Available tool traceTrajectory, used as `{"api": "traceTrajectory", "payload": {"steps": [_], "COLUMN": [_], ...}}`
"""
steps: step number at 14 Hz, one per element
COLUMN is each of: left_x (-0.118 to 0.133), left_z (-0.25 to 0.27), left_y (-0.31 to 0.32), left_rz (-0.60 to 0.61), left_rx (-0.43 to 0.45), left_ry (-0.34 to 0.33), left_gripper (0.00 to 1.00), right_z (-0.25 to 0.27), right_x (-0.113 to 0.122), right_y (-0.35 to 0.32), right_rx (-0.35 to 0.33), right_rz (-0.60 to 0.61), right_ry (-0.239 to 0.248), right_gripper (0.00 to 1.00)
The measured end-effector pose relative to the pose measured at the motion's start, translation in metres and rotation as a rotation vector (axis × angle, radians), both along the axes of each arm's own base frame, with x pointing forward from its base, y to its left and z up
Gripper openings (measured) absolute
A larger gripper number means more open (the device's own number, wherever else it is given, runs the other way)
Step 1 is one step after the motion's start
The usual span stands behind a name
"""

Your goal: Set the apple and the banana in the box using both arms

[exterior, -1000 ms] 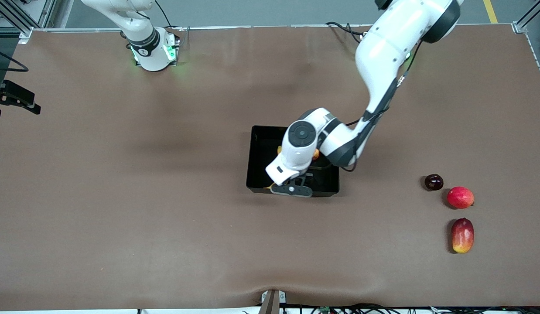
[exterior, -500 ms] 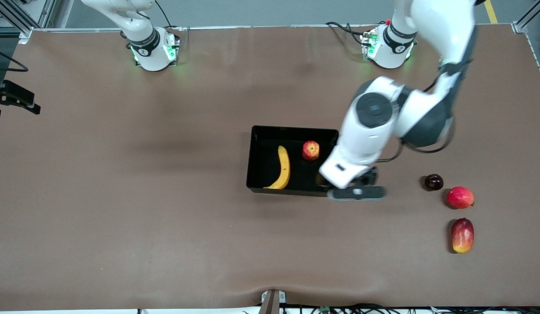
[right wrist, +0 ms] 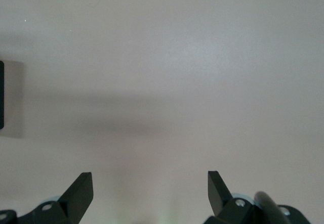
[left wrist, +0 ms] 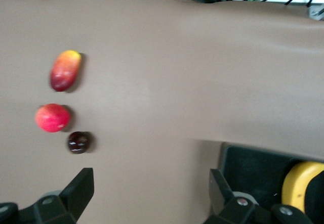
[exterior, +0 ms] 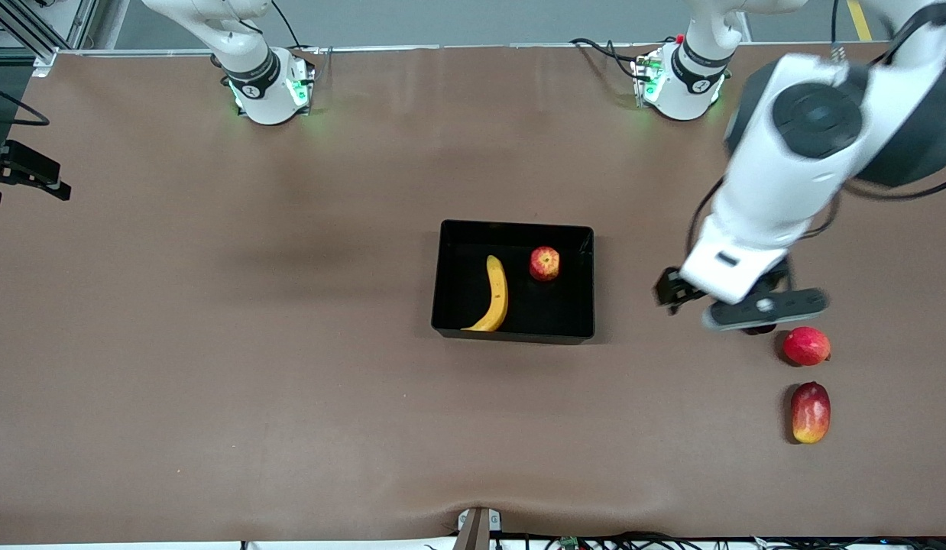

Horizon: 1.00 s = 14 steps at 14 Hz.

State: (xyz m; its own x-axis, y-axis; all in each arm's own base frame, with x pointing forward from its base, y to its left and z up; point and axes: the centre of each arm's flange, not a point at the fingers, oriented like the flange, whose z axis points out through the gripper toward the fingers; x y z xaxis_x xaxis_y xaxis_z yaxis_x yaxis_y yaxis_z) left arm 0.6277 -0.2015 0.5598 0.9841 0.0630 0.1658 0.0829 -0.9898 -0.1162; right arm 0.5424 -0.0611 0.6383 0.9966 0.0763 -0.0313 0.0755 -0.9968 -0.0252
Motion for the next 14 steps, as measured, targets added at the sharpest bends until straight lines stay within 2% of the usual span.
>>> {"api": "traceTrajectory", "payload": {"steps": [5, 8, 14], "left_x": [-0.025, -0.044, -0.096], "left_z": [0.062, 0.079, 0.094], "left_y": [0.084, 0.101, 0.119], "left_rz": [-0.065, -0.093, -0.099], "left_rx": [-0.006, -0.035, -0.074], "left_ry": [0.056, 0.1, 0.122], "left_gripper": [1.0, 1.0, 1.0], "right_z": [0.0, 0.0, 0.001], "right_x": [0.0, 0.0, 0.001], "right_y": [0.001, 0.002, 0.001], "right_rx": [0.0, 0.0, -0.001], "right_rz": [0.002, 0.003, 0.002], "right_ry": [-0.001, -0.002, -0.006], "right_gripper": [1.0, 1.0, 1.0]}}
